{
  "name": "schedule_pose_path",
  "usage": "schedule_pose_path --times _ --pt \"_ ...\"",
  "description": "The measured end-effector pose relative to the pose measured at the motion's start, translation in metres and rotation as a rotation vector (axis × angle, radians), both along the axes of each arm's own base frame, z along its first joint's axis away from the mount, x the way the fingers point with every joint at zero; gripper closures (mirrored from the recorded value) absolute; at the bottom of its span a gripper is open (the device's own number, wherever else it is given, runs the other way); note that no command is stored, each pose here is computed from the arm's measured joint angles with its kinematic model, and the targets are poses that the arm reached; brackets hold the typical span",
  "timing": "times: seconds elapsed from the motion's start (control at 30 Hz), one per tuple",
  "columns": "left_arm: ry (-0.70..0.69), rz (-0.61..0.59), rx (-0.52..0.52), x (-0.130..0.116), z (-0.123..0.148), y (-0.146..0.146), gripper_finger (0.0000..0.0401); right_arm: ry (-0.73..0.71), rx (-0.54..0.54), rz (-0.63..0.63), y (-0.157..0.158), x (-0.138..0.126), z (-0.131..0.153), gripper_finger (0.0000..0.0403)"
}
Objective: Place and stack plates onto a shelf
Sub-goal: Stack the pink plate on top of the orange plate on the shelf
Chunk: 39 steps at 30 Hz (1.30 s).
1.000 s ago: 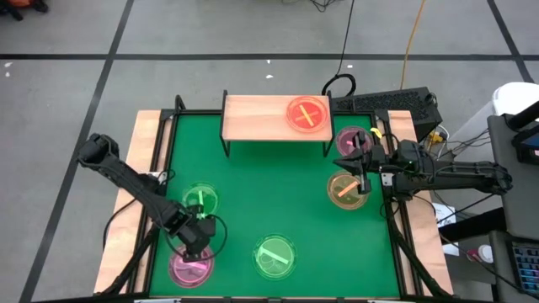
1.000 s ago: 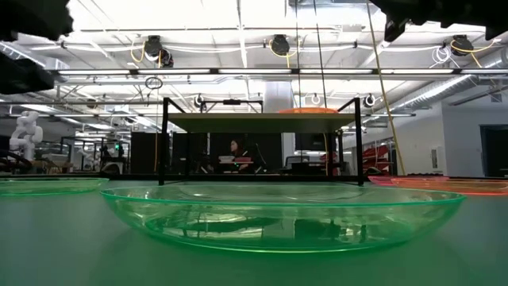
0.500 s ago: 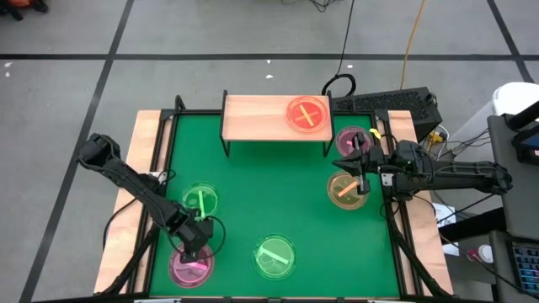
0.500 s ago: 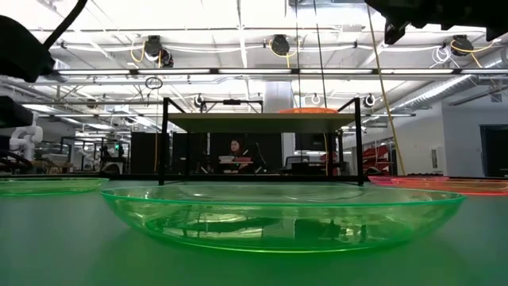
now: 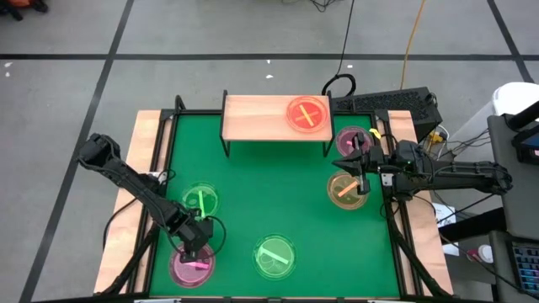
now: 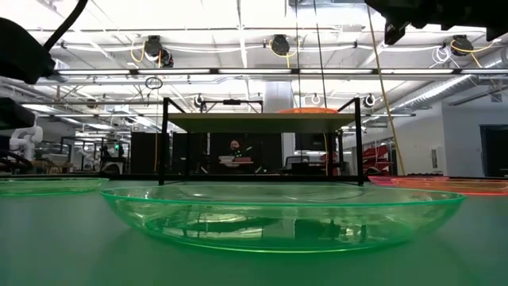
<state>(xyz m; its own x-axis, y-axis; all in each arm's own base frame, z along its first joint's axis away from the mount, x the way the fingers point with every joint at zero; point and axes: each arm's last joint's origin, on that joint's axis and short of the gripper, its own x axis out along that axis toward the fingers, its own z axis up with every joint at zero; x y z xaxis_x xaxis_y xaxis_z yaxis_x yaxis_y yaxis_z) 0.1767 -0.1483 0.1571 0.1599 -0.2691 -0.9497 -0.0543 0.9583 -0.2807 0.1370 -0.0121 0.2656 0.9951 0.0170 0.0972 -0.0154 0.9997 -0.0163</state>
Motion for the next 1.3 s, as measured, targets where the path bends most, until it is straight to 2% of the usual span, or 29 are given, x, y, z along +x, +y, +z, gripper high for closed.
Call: schedule_pose_path --times 0.5,0.67,1.0,1.13,1.3 --pt "-0.029 -0.020 0.028 0.010 0.000 0.014 0.0293 0.012 -0.002 -0.001 0.000 0.000 -0.001 0.0403" --pt "0.020 -0.038 0.066 0.006 -0.002 0.018 0.0293 0.037 0.003 -0.001 0.000 0.000 -0.004 0.0403" --pt "0.032 -0.065 0.040 0.005 -0.002 0.017 0.0293 0.045 0.005 -0.002 0.000 0.001 -0.004 0.0403" --pt "0.050 -0.091 0.025 0.005 -0.004 0.016 0.0315 0.047 0.005 -0.002 0.000 0.001 -0.005 0.0403" --pt "0.068 -0.144 -0.003 0.007 -0.009 0.013 0.0379 0.057 0.006 -0.005 -0.001 0.003 -0.006 0.0403"
